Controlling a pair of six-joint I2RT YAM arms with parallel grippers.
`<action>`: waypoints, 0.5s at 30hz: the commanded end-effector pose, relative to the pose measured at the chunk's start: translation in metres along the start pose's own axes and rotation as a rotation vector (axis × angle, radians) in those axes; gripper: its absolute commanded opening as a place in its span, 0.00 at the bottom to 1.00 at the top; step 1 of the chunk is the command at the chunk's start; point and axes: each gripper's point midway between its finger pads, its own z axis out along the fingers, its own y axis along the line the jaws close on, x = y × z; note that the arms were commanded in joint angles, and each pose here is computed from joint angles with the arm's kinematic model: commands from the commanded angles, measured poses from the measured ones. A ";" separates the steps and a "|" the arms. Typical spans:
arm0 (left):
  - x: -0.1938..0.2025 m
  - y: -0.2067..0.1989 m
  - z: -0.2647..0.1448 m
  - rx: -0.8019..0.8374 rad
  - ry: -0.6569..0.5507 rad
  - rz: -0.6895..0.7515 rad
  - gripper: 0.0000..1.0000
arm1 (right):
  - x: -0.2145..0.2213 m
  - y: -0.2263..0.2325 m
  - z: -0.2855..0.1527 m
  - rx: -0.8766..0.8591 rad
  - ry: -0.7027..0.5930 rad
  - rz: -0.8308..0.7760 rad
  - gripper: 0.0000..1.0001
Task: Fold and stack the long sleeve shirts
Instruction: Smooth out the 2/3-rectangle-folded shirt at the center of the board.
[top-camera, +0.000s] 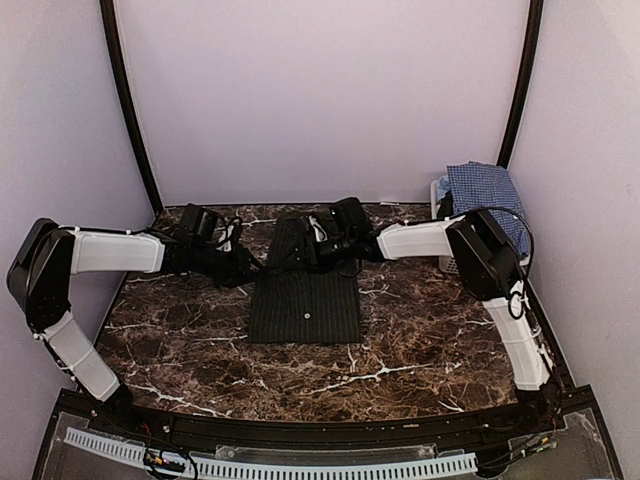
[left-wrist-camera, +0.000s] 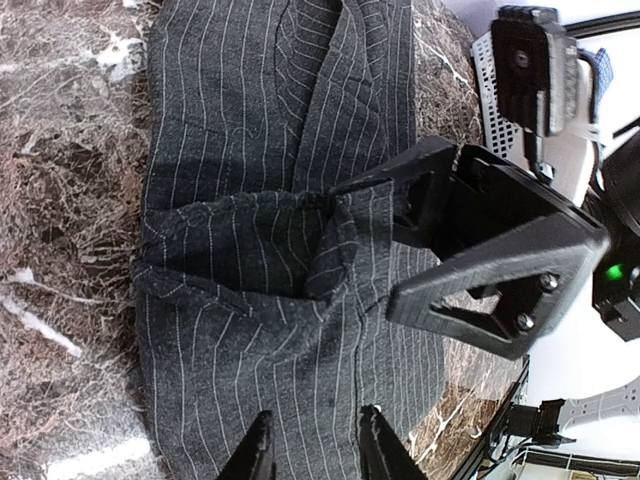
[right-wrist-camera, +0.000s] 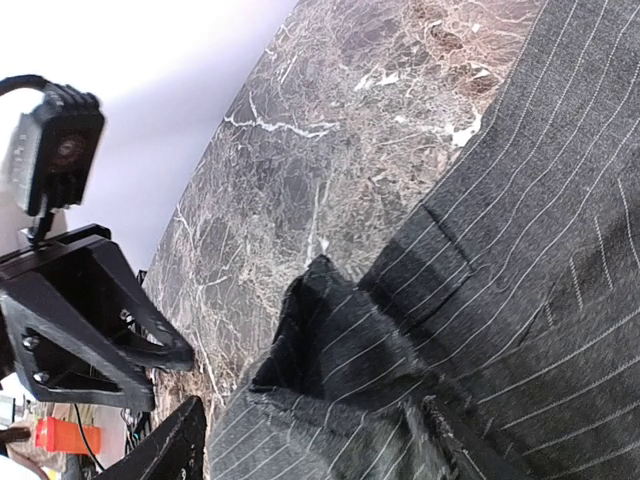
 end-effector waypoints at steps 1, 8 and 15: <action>-0.004 -0.008 -0.002 0.002 0.002 0.031 0.28 | -0.014 0.007 -0.006 -0.053 0.007 -0.053 0.68; -0.007 -0.004 0.007 -0.005 0.005 0.027 0.28 | -0.028 0.032 -0.037 -0.009 -0.067 -0.090 0.65; -0.016 -0.007 0.024 0.027 0.006 0.030 0.23 | -0.017 0.035 -0.056 0.033 -0.090 -0.079 0.53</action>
